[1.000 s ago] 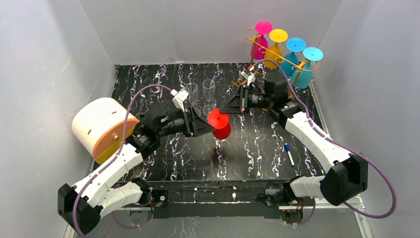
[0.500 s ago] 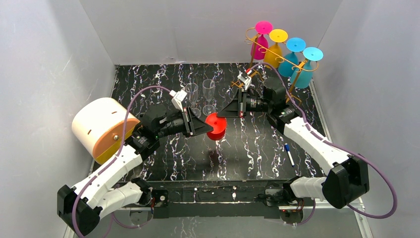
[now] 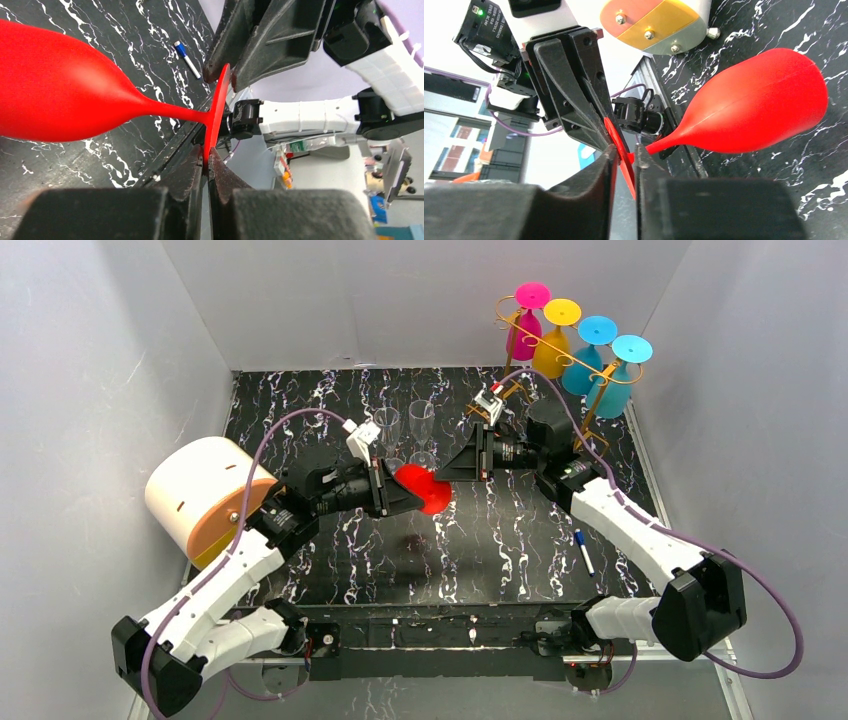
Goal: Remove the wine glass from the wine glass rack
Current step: Place the wine glass at the center of the board.
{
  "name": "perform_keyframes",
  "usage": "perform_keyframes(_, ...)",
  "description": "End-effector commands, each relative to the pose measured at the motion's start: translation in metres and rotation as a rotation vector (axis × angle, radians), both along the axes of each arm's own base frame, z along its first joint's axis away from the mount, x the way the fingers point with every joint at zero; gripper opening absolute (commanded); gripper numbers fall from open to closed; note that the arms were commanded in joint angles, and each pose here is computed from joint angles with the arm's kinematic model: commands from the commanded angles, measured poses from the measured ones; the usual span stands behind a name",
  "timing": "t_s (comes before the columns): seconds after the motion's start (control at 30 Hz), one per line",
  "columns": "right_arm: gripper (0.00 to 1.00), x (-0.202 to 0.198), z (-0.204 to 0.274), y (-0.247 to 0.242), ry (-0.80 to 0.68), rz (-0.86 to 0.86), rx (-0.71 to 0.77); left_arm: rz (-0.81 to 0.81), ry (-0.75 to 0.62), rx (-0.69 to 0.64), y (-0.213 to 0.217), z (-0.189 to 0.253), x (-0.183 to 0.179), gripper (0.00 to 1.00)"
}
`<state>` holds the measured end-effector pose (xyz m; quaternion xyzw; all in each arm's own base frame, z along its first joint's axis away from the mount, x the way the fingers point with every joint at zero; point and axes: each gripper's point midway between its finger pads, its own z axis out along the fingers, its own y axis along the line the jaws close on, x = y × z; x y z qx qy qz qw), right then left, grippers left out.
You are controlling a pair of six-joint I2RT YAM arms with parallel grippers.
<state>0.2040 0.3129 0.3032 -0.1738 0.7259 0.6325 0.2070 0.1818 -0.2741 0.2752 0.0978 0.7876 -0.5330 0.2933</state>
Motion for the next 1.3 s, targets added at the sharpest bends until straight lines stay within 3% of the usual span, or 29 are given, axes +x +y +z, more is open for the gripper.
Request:
perform_keyframes(0.0,0.33,-0.01,0.012,0.001,-0.027,0.049,0.024,-0.062,-0.056,0.056,0.001,0.0,-0.005,0.0)
perform_keyframes(0.1,0.32,-0.009,0.012,0.003,-0.022,0.067,0.024,-0.108,-0.058,0.066,-0.004,0.0,-0.005,0.0)
perform_keyframes(0.17,0.21,-0.008,0.013,0.004,-0.023,0.073,0.022,-0.12,-0.055,0.065,-0.006,0.0,-0.005,0.0)
perform_keyframes(0.4,0.01,-0.016,0.018,0.001,-0.061,0.074,0.045,-0.097,-0.06,0.005,-0.006,0.005,-0.007,0.0)
perform_keyframes(0.57,0.01,-0.015,0.017,-0.001,-0.074,0.045,0.034,-0.08,-0.033,-0.03,-0.01,0.007,-0.003,0.0)
perform_keyframes(0.7,0.01,-0.01,0.018,-0.002,-0.132,-0.002,0.024,-0.063,-0.009,-0.05,-0.01,0.009,-0.003,0.18)
perform_keyframes(0.87,0.01,-0.011,0.028,-0.007,-0.256,-0.077,0.07,-0.108,0.024,-0.065,-0.013,0.01,-0.012,0.3)
perform_keyframes(1.07,0.01,-0.013,0.033,-0.013,-0.352,-0.127,0.104,-0.154,0.072,-0.116,-0.015,0.009,-0.023,0.51)
perform_keyframes(1.27,0.01,-0.013,0.032,-0.012,-0.388,-0.142,0.138,-0.218,0.105,-0.277,-0.022,0.027,-0.033,0.6)
